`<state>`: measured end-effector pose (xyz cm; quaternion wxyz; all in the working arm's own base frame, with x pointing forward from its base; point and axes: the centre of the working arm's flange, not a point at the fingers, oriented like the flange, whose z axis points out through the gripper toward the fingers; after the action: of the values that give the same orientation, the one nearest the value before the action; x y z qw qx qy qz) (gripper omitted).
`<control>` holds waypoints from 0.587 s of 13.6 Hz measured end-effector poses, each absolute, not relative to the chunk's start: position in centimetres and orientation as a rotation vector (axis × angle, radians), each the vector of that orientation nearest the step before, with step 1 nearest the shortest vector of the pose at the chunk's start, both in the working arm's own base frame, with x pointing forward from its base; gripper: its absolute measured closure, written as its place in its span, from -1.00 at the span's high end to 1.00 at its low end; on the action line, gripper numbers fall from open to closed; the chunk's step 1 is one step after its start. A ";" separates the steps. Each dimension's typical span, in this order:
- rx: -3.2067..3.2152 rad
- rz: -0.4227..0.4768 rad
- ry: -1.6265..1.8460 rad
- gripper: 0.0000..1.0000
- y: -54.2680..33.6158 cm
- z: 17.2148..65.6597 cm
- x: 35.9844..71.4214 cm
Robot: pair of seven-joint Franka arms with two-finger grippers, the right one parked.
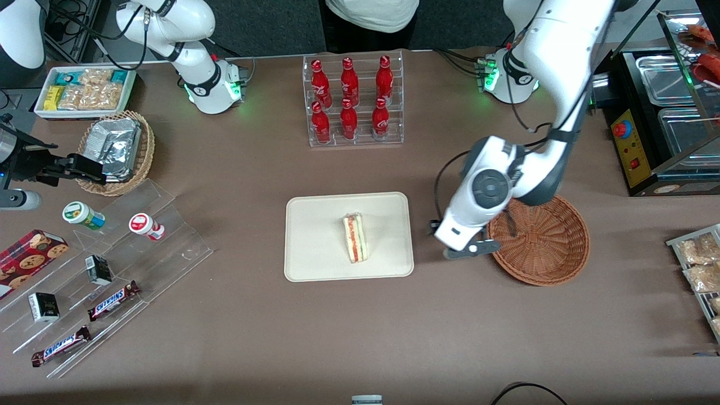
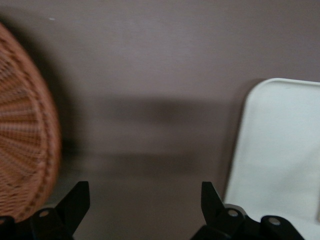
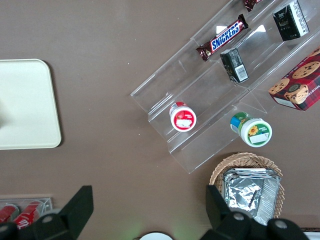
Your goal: Place sandwich from basket to tray
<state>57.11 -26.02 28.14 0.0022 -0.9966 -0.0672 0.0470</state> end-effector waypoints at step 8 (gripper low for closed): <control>-3.128 0.144 -0.020 0.97 -13.2 33.1 55.9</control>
<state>55.92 -13.16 33.08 0.0052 -0.9989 -0.0065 0.0460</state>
